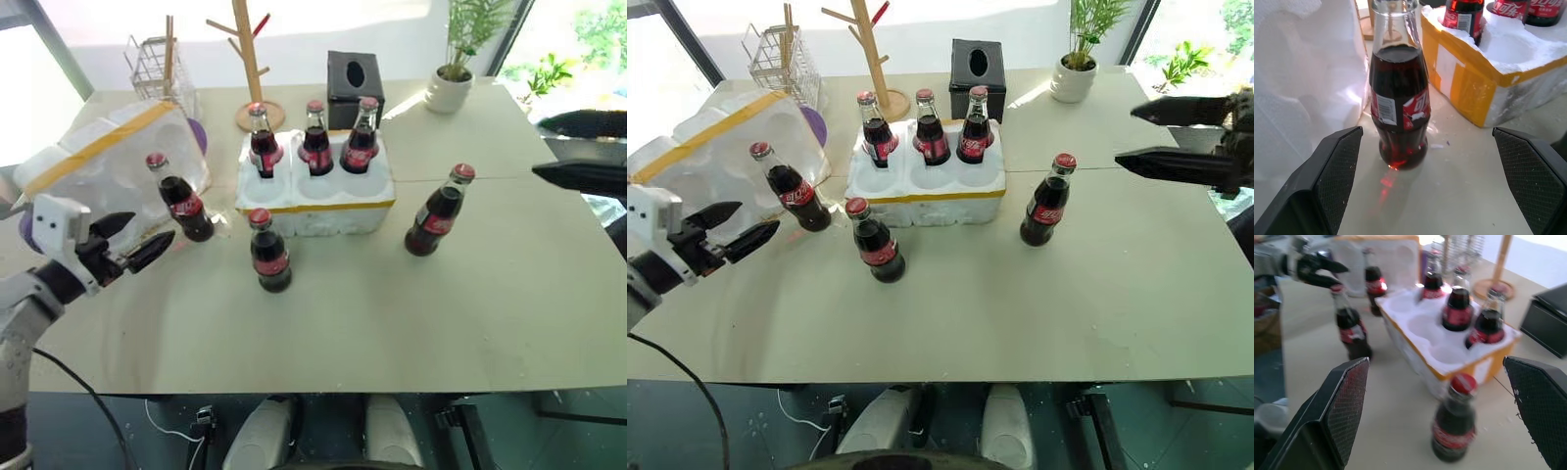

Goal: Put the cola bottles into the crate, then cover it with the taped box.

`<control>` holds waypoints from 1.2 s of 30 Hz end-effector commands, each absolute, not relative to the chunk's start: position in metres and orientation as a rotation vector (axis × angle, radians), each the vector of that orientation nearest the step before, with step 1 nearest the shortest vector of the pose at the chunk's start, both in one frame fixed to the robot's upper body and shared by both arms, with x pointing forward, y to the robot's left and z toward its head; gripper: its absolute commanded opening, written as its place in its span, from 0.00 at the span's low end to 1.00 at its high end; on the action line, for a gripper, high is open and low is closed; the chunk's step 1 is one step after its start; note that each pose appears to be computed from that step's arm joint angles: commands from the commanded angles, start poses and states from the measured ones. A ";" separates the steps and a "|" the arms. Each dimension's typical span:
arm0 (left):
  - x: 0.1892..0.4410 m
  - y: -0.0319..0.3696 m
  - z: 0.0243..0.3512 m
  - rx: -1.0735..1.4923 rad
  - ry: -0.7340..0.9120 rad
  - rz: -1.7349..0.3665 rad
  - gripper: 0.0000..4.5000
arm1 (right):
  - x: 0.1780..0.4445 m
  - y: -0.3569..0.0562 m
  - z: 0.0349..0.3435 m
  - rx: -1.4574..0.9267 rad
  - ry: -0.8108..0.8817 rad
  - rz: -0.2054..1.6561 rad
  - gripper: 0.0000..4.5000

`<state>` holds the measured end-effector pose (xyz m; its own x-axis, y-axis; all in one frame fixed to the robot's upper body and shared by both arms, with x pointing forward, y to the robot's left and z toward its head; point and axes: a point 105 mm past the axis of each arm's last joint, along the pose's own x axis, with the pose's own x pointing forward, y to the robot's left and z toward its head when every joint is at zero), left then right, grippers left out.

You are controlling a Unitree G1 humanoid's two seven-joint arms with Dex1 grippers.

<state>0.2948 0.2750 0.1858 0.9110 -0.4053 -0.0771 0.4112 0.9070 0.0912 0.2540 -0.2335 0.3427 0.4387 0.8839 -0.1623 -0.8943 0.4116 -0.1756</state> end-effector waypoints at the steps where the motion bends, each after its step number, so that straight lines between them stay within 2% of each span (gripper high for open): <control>1: 0.310 0.273 0.191 0.144 0.007 -0.407 0.99 | 0.227 -0.208 0.371 -0.256 -0.059 1.241 1.00; 4: 0.323 0.265 0.189 0.139 -0.004 -0.440 0.99 | 0.220 -0.194 0.378 -0.234 -0.098 1.294 1.00; 9: 0.344 0.259 0.186 0.135 -0.004 -0.460 0.99 | 0.219 -0.177 0.371 -0.253 -0.102 1.345 1.00; 26: 0.385 0.252 0.160 0.126 0.042 -0.471 0.99 | 0.232 -0.164 0.344 -0.278 -0.046 1.343 1.00; 30: 0.384 0.254 0.162 0.138 0.038 -0.488 0.73 | 0.232 -0.164 0.342 -0.278 -0.024 1.338 1.00; 31: 0.383 0.255 0.165 0.154 0.036 -0.493 0.70 | 0.233 -0.164 0.342 -0.290 -0.032 1.330 1.00; 36: 0.368 0.251 0.198 0.177 -0.004 -0.586 0.70 | 0.235 -0.164 0.340 -0.293 -0.044 1.315 1.00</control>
<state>0.3748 0.2546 0.1503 0.8537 -0.4982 -0.1517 0.5142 0.8525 0.0937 0.2404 -0.1644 0.3338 0.2550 0.9568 -0.1395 -0.9551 0.2268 -0.1907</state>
